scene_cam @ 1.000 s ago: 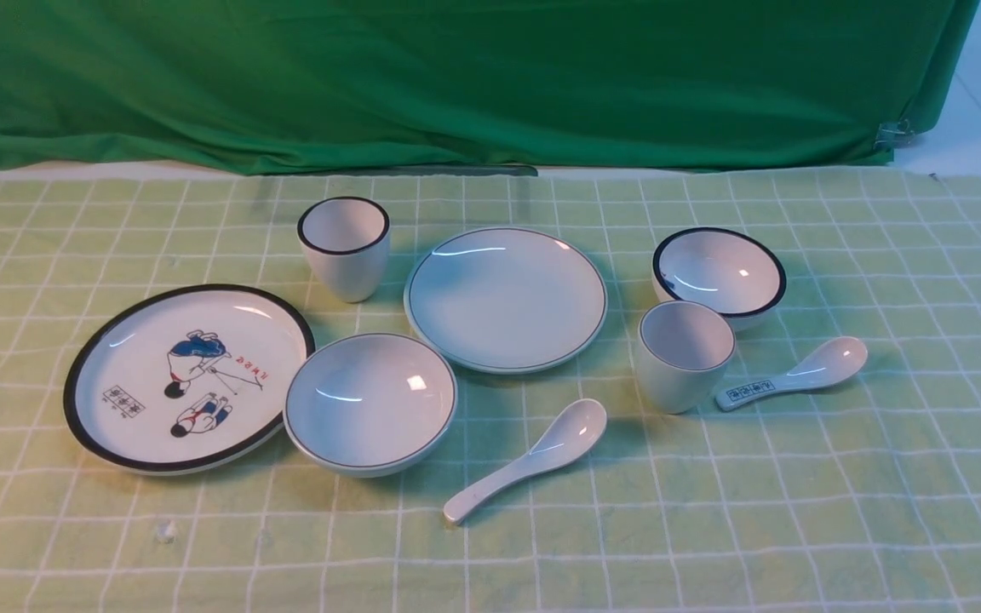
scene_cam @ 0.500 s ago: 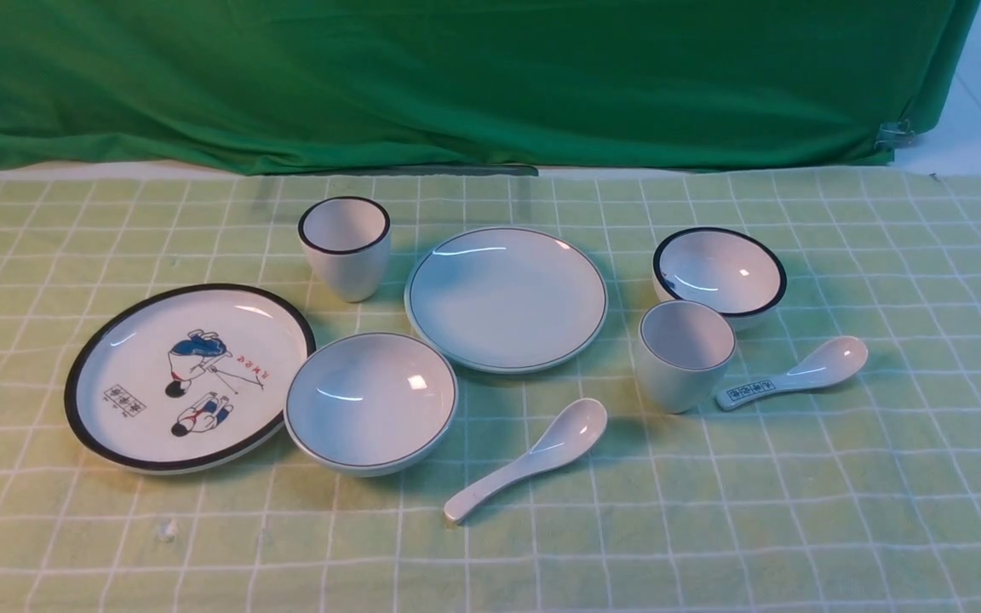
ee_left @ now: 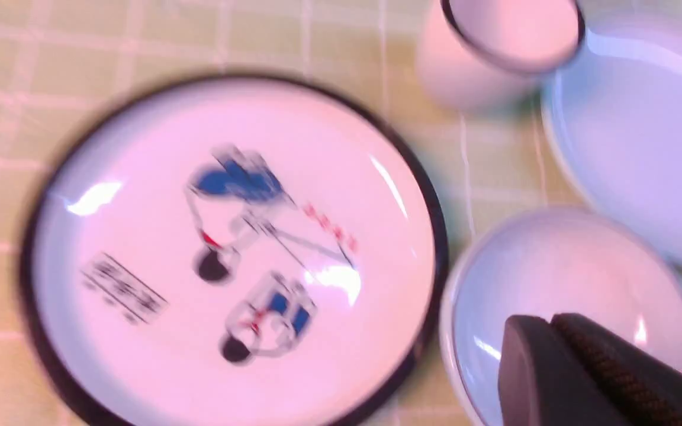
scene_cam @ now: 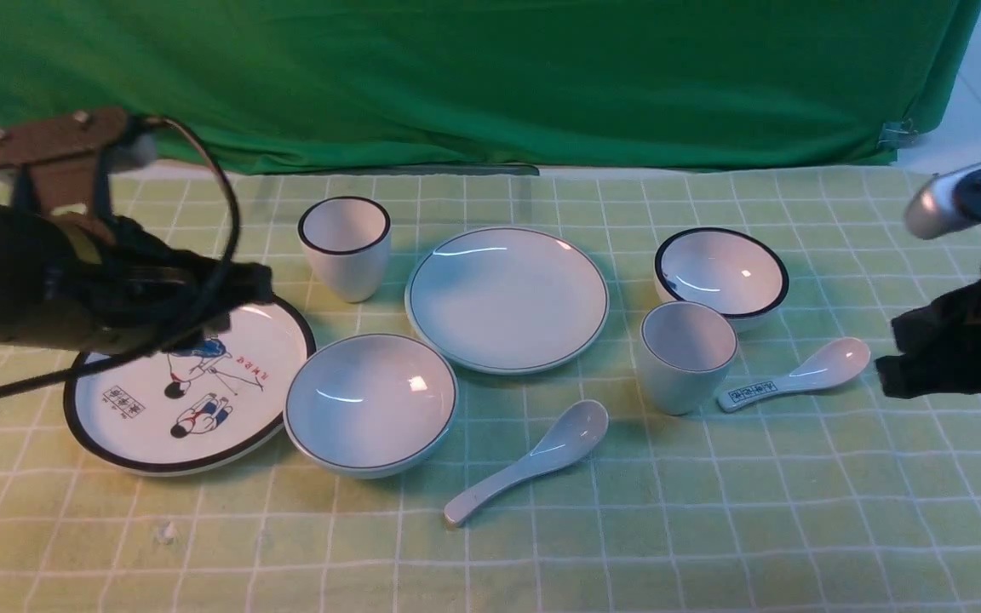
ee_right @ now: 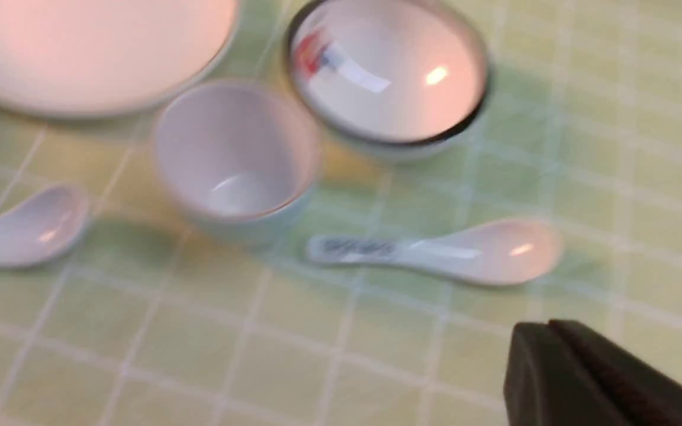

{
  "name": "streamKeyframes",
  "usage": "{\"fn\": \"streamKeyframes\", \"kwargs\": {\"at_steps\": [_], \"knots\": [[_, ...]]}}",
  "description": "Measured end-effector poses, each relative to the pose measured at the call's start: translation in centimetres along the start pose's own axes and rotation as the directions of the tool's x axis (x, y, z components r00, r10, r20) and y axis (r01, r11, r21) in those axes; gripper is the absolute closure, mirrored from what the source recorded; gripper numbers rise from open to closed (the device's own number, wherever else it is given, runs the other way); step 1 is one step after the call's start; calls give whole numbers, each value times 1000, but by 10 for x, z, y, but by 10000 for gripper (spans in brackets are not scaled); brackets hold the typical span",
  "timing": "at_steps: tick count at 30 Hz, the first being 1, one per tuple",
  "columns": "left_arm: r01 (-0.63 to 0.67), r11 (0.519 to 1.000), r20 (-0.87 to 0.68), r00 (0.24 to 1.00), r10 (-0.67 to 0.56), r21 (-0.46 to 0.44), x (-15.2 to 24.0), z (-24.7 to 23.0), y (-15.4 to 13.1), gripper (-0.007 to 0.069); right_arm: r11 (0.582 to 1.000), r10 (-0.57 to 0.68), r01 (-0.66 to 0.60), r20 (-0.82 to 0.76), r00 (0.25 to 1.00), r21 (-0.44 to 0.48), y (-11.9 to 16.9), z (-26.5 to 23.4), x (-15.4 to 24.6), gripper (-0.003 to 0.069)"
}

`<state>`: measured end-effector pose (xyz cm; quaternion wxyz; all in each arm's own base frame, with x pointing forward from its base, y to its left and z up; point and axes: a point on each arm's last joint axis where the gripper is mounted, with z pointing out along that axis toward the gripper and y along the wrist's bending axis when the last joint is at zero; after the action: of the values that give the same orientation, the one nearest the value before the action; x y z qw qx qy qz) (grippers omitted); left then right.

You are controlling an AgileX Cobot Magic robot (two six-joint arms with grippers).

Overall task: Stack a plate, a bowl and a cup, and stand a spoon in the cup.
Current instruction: Use the left arm to grab a blue rice bowl, then use the left arm to put the blue rice bowl into the blue large plate in the middle

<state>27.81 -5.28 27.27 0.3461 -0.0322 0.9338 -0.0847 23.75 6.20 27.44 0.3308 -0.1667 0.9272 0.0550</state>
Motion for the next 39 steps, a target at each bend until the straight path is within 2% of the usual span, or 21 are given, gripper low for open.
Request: {"fn": "streamKeyframes", "kwargs": {"at_steps": [1, 4, 10, 13, 15, 17, 20, 23, 28, 34, 39], "knots": [[-6, 1000, -60, 998, 6, 6, 1, 16, -4, 578, 999, -1, -2, -64, 998, -42, 7, 7, -4, 631], [-1, 1000, -120, 993, 1, 0, 1, 37, -6, 501, 997, -21, 11, -124, 992, -80, 15, 16, -6, 628], [-3, 1000, -203, 979, 1, -9, 7, 74, -5, 235, 995, -40, 26, -147, 988, -98, 19, 21, -6, 622], [-20, 1000, -245, 969, 22, 10, 14, 91, -6, 188, 995, -40, 28, -133, 990, -95, 19, 21, -8, 622], [-25, 1000, -260, 965, 29, 17, 17, 96, -6, 200, 995, -40, 28, -124, 992, -93, 18, 21, -9, 620], [-38, 999, -263, 964, 43, 21, 19, 103, -5, 286, 995, -39, 28, -121, 992, -93, 18, 21, -9, 617], [-34, 999, -237, 971, 39, 25, 17, 105, -6, 476, 995, -39, 28, -121, 992, -93, 18, 21, -9, 613], [-33, 999, -217, 975, 39, 31, 14, 105, -7, 585, 995, -40, 29, -121, 992, -93, 18, 21, -9, 606], [-19, 998, -212, 977, 31, 60, 0, 100, -14, 596, 995, -40, 29, -119, 992, -92, 18, 21, -9, 594], [-40, 985, -40, 998, 48, 169, -45, 80, -51, 596, 995, -30, 20, -105, 994, -94, 19, 21, -10, 584], [-102, 978, 61, 994, 93, 179, -57, 102, -71, 596, 995, -18, 10, -88, 996, -96, 19, 21, -12, 580]]}}
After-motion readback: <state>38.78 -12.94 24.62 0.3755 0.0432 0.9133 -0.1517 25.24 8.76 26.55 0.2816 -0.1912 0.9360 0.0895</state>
